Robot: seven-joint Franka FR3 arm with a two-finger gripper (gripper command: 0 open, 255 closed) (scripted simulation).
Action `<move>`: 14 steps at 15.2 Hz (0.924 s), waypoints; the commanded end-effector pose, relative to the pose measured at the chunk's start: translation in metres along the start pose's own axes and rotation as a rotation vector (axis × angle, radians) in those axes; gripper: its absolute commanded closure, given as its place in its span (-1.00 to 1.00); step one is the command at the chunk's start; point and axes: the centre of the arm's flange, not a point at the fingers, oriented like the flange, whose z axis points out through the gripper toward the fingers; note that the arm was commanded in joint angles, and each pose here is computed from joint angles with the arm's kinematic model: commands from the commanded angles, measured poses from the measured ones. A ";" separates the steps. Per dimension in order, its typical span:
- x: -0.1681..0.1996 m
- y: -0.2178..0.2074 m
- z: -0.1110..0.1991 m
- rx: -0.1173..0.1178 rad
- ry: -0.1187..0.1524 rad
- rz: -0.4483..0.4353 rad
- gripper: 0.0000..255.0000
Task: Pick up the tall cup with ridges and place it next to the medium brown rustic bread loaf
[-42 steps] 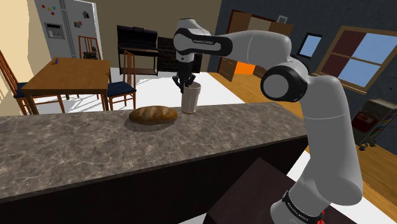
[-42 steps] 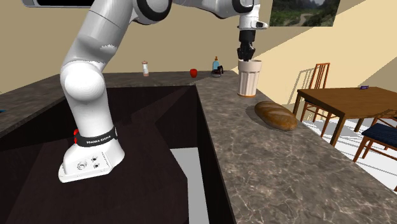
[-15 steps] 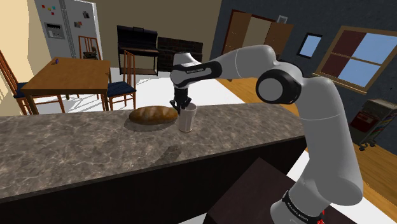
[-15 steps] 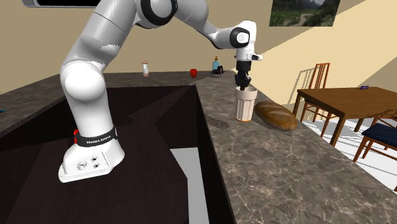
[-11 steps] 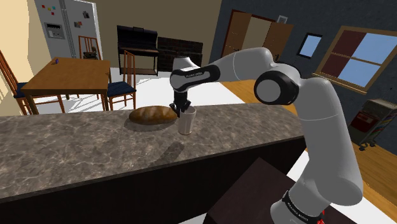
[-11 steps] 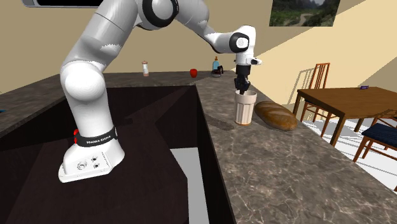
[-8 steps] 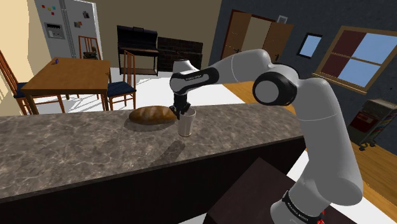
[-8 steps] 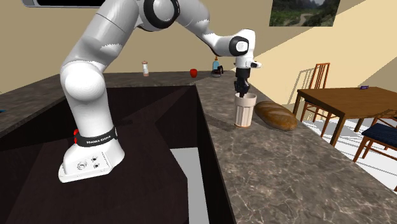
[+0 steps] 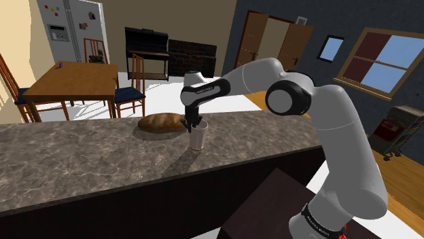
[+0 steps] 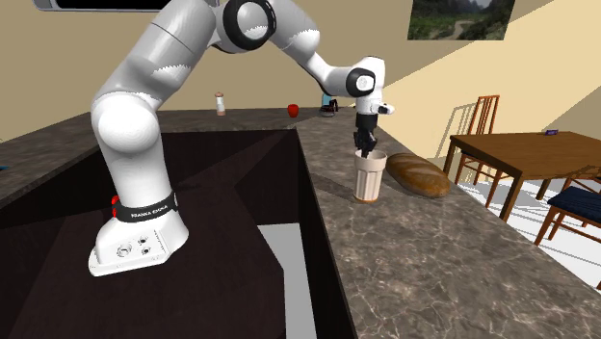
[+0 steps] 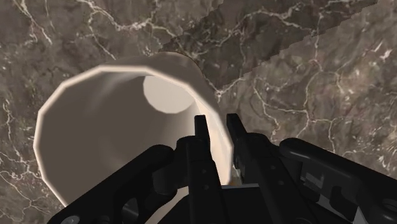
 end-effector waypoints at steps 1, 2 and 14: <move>0.000 0.000 0.001 0.000 0.001 0.000 1.00; 0.000 0.000 0.001 0.000 0.001 0.000 1.00; 0.000 0.000 -0.025 0.000 0.001 0.000 -1.00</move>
